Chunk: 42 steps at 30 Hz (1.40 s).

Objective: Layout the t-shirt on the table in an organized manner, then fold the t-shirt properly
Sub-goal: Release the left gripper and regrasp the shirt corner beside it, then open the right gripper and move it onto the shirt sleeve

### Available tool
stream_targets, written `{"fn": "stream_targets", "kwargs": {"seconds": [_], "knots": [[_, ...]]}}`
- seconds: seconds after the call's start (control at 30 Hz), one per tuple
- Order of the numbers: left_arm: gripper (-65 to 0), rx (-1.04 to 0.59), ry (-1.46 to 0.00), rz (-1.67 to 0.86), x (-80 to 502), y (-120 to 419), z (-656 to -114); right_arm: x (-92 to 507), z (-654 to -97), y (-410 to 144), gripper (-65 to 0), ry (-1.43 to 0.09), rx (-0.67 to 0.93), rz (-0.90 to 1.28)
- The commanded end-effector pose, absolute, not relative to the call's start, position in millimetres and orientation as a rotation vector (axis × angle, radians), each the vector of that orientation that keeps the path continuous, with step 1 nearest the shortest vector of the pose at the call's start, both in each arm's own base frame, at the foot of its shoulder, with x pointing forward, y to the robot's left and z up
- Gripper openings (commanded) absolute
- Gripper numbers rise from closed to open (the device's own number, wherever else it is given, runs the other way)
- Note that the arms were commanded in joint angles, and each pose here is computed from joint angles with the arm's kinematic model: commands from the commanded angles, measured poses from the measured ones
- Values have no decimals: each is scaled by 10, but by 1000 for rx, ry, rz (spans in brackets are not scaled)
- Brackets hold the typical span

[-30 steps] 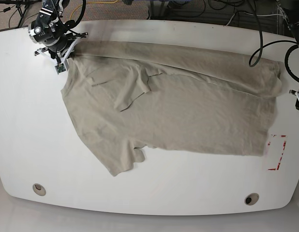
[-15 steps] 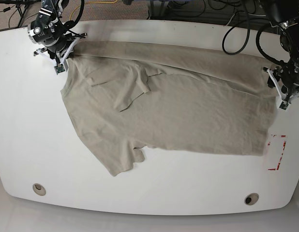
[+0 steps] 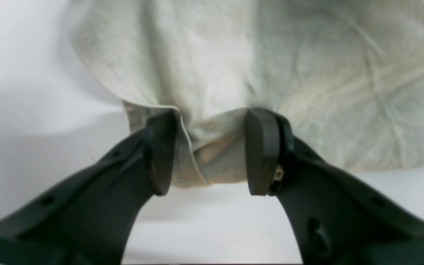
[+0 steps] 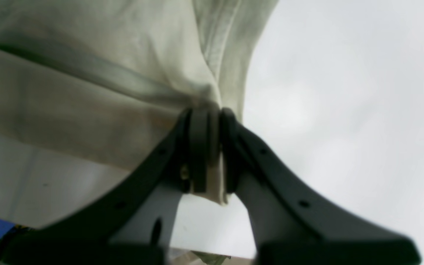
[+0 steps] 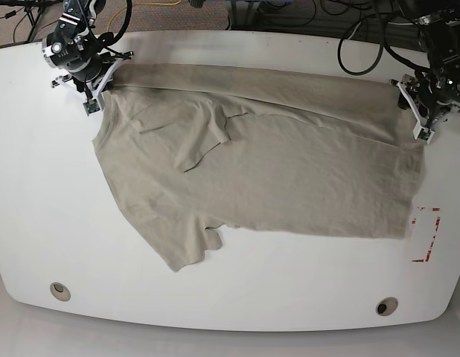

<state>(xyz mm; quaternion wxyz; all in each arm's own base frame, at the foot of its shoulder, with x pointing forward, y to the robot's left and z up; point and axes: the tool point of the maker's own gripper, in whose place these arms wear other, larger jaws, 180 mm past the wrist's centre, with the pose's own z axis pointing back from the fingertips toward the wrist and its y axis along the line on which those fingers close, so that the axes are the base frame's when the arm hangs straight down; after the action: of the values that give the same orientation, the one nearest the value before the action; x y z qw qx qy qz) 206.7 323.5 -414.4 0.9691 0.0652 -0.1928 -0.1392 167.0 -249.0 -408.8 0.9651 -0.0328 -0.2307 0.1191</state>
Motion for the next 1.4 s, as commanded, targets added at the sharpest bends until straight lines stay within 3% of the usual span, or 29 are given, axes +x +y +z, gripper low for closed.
{"fn": "stream_targets", "kwargs": {"seconds": [0.0, 0.57, 0.93, 1.0, 1.13, 1.23, 1.37], "knots": [[-369, 158, -354, -285, 2005, 3340, -4167, 1707, -3989, -2651, -591, -488, -110, 235], [-369, 180, -286, -300, 1787, 3456, -4195, 1616, -4039, -2828, -591, -449, -128, 229], [-369, 195, -304, -351, 1637, 3244, -4088, 1882, -3708, -2745, -582, -584, -125, 230], [-369, 193, -297, -351, 1607, 3242, -4101, 1974, -3658, -2705, -547, -616, -106, 227], [-369, 195, -275, -350, 1560, 3252, -4113, 2164, -3562, -2634, -379, -652, -66, 213], [-369, 194, -275, -351, 1554, 3248, -4110, 2283, -3510, -2519, -293, -686, -16, 198], [-369, 207, -294, -361, 1593, 3239, -4044, 2449, -3408, -2411, -236, -735, 32, 189]]}}
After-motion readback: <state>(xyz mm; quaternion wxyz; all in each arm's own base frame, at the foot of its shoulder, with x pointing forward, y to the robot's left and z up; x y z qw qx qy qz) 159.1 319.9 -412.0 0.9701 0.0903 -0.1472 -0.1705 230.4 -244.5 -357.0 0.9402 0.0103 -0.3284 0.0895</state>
